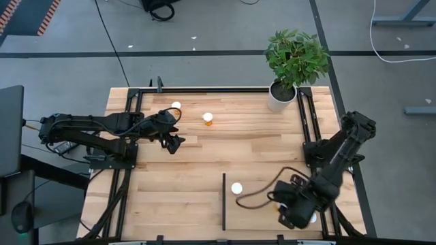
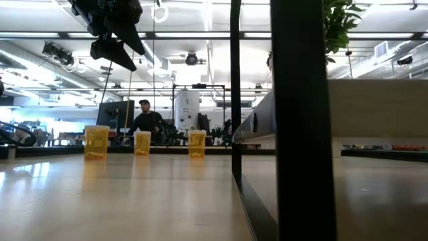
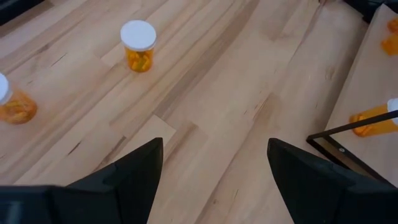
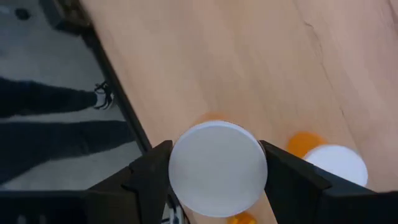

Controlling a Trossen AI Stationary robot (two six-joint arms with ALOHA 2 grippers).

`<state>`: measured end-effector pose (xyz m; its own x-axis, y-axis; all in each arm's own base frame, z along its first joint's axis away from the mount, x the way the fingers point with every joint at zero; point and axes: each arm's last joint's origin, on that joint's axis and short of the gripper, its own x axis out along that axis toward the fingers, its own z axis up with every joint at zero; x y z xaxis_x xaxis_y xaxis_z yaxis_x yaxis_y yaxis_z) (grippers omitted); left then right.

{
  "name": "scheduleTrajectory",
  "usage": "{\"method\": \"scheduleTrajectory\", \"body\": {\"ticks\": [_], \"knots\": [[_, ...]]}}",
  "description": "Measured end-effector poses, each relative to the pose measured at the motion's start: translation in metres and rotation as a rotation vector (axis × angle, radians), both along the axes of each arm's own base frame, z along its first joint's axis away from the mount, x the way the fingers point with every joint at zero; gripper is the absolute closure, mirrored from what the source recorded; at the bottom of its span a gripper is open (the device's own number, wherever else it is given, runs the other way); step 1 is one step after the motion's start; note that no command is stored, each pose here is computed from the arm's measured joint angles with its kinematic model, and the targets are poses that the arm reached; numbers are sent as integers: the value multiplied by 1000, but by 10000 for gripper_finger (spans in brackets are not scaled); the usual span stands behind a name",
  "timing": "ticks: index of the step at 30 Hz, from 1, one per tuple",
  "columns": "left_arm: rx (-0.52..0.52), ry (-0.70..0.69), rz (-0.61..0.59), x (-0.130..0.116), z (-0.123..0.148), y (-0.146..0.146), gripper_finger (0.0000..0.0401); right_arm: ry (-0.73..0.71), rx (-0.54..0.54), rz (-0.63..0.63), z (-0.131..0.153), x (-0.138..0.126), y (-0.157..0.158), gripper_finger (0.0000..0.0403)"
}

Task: Pick and place medicine bottles onto shelf by color
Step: Put the orange pill bottle on the shelf aligned with the other orange pill bottles

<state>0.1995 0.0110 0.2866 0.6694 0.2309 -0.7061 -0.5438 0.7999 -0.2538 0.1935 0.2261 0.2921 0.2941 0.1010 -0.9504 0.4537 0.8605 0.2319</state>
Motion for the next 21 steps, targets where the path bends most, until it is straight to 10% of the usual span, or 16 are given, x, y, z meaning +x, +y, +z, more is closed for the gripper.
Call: {"method": "scheduleTrajectory", "body": {"ticks": [21], "knots": [[-4, -1, 5, 0, 0, 0, 108, 29, -160, 355, -33, -37, 50, 170]]}}
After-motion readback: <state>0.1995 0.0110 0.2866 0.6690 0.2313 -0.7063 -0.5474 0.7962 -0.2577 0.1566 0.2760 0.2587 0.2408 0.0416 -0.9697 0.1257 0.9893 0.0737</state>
